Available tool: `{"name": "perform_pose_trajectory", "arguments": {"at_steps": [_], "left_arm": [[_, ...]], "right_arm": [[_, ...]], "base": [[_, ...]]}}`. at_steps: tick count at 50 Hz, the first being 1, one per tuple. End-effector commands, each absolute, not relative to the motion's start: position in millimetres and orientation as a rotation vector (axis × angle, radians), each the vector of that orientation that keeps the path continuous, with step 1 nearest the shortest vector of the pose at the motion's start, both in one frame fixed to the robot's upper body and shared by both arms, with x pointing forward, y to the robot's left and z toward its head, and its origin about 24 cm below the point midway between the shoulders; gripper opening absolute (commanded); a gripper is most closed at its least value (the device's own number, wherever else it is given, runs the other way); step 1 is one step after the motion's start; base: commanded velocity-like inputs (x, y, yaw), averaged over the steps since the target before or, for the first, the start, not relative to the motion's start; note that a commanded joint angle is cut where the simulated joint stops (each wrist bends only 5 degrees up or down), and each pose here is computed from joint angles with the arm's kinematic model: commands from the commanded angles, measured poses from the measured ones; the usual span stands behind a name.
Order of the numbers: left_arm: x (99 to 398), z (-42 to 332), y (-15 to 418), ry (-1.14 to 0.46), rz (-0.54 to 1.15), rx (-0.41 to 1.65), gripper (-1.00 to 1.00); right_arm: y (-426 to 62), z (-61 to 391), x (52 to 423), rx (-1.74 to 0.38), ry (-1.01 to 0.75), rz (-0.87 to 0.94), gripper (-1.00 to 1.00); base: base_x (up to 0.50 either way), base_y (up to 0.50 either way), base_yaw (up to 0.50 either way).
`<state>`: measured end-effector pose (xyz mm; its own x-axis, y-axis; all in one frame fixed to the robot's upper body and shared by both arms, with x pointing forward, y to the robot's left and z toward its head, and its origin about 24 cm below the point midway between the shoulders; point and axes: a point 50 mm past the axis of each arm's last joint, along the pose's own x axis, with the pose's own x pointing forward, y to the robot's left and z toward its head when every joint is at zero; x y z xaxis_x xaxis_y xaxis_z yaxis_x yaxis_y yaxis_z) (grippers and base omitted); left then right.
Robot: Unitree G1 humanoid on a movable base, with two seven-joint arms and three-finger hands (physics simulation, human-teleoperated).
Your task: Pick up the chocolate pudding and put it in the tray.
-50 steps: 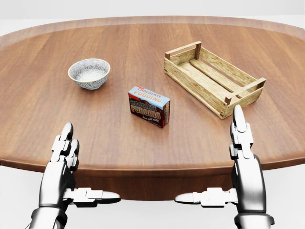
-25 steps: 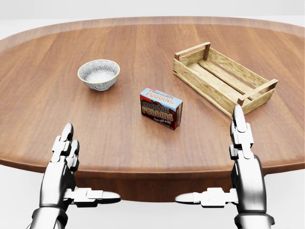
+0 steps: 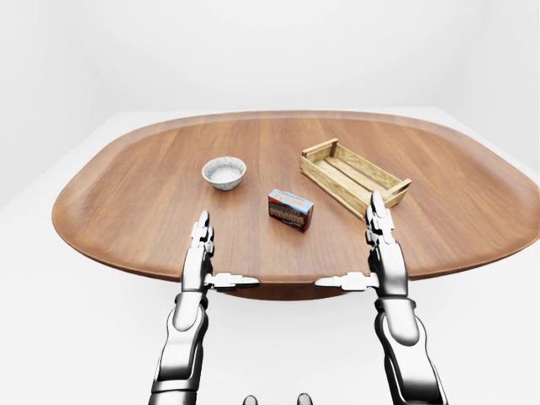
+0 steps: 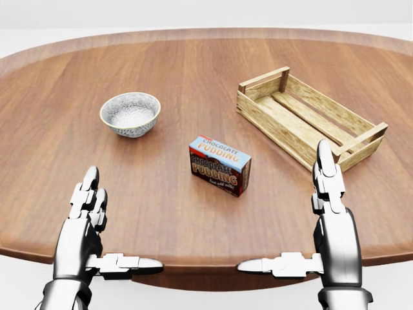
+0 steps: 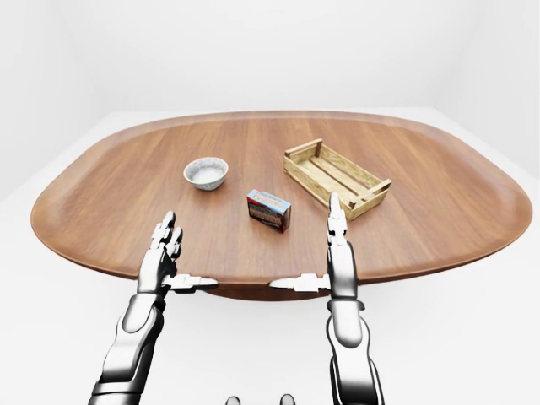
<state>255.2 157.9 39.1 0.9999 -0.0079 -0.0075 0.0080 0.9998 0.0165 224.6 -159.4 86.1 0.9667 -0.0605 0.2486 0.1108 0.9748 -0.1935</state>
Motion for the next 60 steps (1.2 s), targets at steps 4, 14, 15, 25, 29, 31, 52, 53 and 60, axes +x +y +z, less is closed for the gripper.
{"name": "perform_pose_trajectory", "arguments": {"at_steps": [4, 14, 15, 25, 29, 31, 52, 53, 60], "left_arm": [[254.9, 41.2, 157.7, 0.007, -0.009, 0.017, 1.0], [254.9, 40.9, 157.7, 0.006, -0.011, 0.018, 1.0], [255.0, 41.0, 157.7, 0.006, -0.011, 0.018, 1.0], [254.1, 40.2, 157.6, 0.002, -0.015, 0.017, 1.0], [254.3, 40.5, 157.3, 0.003, -0.017, 0.017, 1.0], [254.6, 40.7, 157.1, 0.003, -0.017, 0.017, 1.0], [254.7, 39.6, 156.9, 0.007, -0.018, 0.018, 1.0], [254.7, 39.4, 156.9, 0.007, -0.018, 0.018, 1.0], [254.8, 40.2, 157.0, 0.01, -0.016, 0.016, 1.0]], "right_arm": [[-159.0, 86.7, 223.9, -0.21, -0.247, -0.086, 1.0], [-159.0, 85.4, 224.7, -0.209, -0.241, -0.083, 1.0], [-158.9, 85.3, 224.7, -0.209, -0.241, -0.082, 1.0], [-158.9, 86.2, 224.1, -0.207, -0.244, -0.081, 1.0], [-159.2, 86.2, 224.0, -0.208, -0.244, -0.082, 1.0], [-159.3, 86.0, 224.2, -0.207, -0.243, -0.082, 1.0], [-159.1, 84.3, 224.8, -0.206, -0.236, -0.081, 1.0], [-159.1, 84.4, 224.7, -0.206, -0.236, -0.081, 1.0], [-159.6, 85.3, 225.0, -0.202, -0.24, -0.083, 1.0]], "base": [[0.28, 0.0, 0.0], [0.28, 0.0, 0.0], [0.28, 0.0, 0.0], [0.28, 0.0, 0.0], [0.28, 0.0, 0.0], [0.28, 0.0, 0.0], [0.28, 0.0, 0.0], [0.26, 0.0, 0.0], [0.24, -0.01, 0.0]]}}
